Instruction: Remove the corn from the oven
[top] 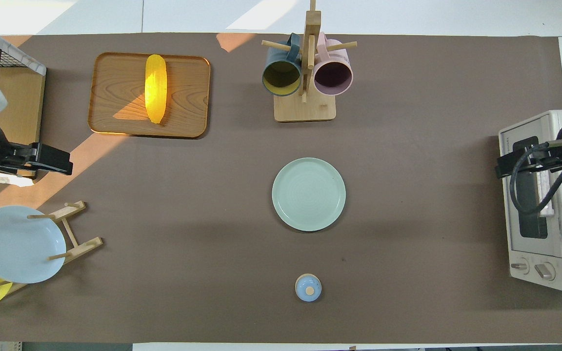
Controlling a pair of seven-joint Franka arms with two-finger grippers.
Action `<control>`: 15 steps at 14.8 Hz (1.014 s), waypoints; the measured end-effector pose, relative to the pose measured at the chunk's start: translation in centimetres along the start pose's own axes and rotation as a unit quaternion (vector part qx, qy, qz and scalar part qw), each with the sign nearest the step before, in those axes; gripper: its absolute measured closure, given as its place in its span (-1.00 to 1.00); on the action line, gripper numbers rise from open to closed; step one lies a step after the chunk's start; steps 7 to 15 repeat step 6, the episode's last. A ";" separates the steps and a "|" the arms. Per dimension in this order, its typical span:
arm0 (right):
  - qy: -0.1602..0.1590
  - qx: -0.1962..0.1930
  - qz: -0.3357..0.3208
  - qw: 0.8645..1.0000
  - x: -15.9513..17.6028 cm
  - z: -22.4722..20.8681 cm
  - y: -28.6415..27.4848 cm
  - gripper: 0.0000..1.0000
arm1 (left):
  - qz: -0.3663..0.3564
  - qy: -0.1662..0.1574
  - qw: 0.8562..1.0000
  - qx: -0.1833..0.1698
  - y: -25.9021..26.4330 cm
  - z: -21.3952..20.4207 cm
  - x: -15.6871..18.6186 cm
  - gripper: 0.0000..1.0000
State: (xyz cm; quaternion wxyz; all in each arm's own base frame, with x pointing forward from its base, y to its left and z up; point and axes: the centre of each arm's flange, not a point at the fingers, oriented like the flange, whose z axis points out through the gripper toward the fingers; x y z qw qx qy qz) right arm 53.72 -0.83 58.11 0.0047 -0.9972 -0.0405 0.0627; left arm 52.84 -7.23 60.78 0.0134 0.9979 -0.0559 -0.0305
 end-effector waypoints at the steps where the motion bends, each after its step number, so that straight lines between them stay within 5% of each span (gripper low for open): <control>1: 0.000 0.000 0.000 1.000 0.0 0.0 0.0 -1.00 | 0.000 0.002 1.000 0.000 0.0 0.0 0.0 -1.00; 15: 0.000 0.000 0.000 1.000 0.0 0.0 0.0 -1.00 | 0.001 0.012 1.000 0.000 0.1 -0.2 0.3 -1.00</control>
